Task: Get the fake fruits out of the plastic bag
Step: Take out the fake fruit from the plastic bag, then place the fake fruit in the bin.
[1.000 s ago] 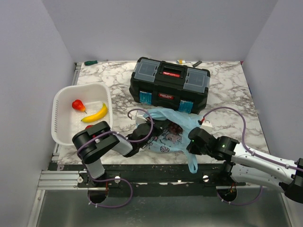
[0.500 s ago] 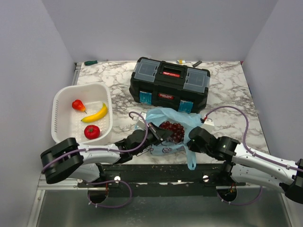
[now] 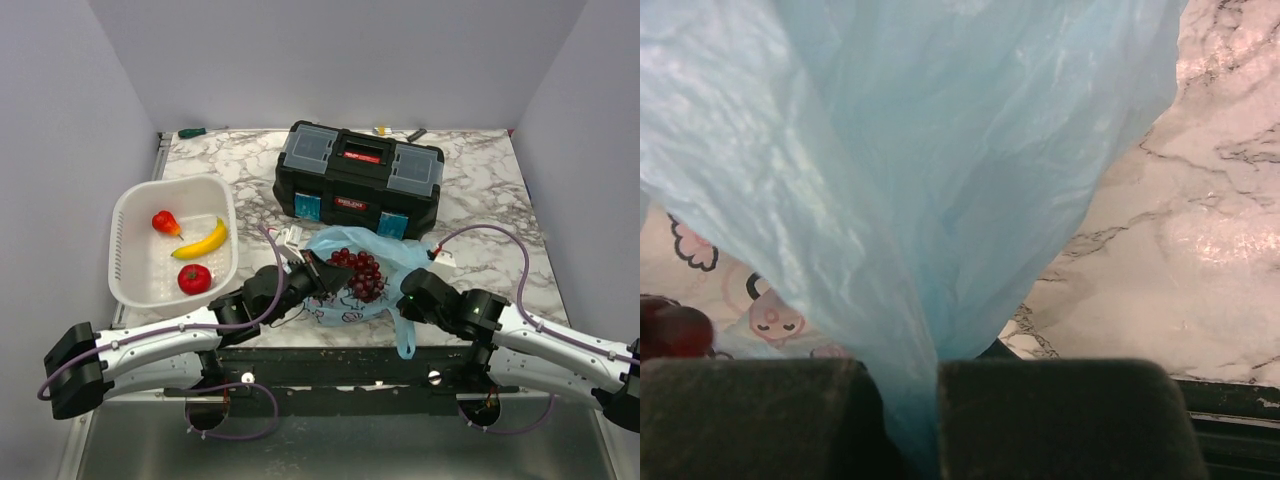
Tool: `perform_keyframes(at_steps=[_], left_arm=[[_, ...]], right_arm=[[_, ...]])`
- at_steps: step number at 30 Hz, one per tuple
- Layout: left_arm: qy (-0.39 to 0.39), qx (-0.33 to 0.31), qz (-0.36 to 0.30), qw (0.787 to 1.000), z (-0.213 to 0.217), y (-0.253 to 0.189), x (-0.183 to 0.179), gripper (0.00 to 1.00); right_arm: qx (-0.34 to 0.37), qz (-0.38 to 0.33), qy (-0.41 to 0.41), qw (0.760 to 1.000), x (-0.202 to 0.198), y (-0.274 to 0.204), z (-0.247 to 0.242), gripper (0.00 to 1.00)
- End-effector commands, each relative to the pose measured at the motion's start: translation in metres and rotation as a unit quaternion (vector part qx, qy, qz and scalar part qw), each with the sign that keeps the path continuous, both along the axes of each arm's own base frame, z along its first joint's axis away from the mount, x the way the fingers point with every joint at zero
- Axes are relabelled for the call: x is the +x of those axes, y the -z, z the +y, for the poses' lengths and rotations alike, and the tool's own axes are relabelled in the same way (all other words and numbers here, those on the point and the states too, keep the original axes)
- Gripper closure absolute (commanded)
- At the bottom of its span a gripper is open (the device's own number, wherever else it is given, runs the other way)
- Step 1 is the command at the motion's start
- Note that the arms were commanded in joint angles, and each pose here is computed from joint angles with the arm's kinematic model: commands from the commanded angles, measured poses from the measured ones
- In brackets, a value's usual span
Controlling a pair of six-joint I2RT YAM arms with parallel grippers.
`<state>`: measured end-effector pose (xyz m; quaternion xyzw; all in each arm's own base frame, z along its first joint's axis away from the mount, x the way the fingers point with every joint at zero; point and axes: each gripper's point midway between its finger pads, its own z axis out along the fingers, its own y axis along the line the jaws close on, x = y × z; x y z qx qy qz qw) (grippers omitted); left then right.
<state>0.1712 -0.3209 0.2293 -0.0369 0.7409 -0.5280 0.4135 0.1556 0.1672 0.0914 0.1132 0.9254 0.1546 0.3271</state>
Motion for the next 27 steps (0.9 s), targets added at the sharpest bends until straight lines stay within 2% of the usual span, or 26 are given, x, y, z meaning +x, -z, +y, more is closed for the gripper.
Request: perform_keyframes(at_steps=[1,4,10,14,16,20,24,27], left_arm=[[0.040,0.002,-0.068,0.997,0.006,-0.041,-0.015,1.00],[0.032,0.002,-0.088,0.996,0.018,-0.059,-0.015,1.00],[-0.039,0.087,-0.120,0.988,0.063,-0.081,0.004,1.00],[-0.106,0.151,-0.153,0.971,0.111,-0.097,0.023,1.00],[-0.138,0.197,-0.163,0.957,0.136,-0.099,0.036,1.00],[-0.223,0.284,-0.132,0.923,0.197,-0.096,0.059,1.00],[-0.306,0.336,-0.104,0.885,0.248,-0.095,0.079,1.00],[-0.386,0.357,-0.067,0.848,0.286,-0.090,0.094,1.00]], right_arm=[[-0.012,-0.008,0.020,1.000,0.001,0.003,-0.011,0.99],[-0.010,-0.008,0.018,1.000,0.000,0.004,-0.012,0.99],[-0.007,-0.006,0.015,1.000,-0.003,0.004,-0.012,0.99],[-0.001,-0.009,0.014,1.000,-0.003,0.002,-0.012,0.99],[0.002,-0.012,0.014,1.000,-0.002,0.001,-0.011,0.99],[0.002,-0.011,0.011,1.000,-0.003,0.000,-0.011,0.99],[0.007,-0.012,0.009,1.000,-0.003,0.000,-0.010,0.99],[0.008,-0.012,0.008,1.000,-0.003,0.001,-0.010,0.99]])
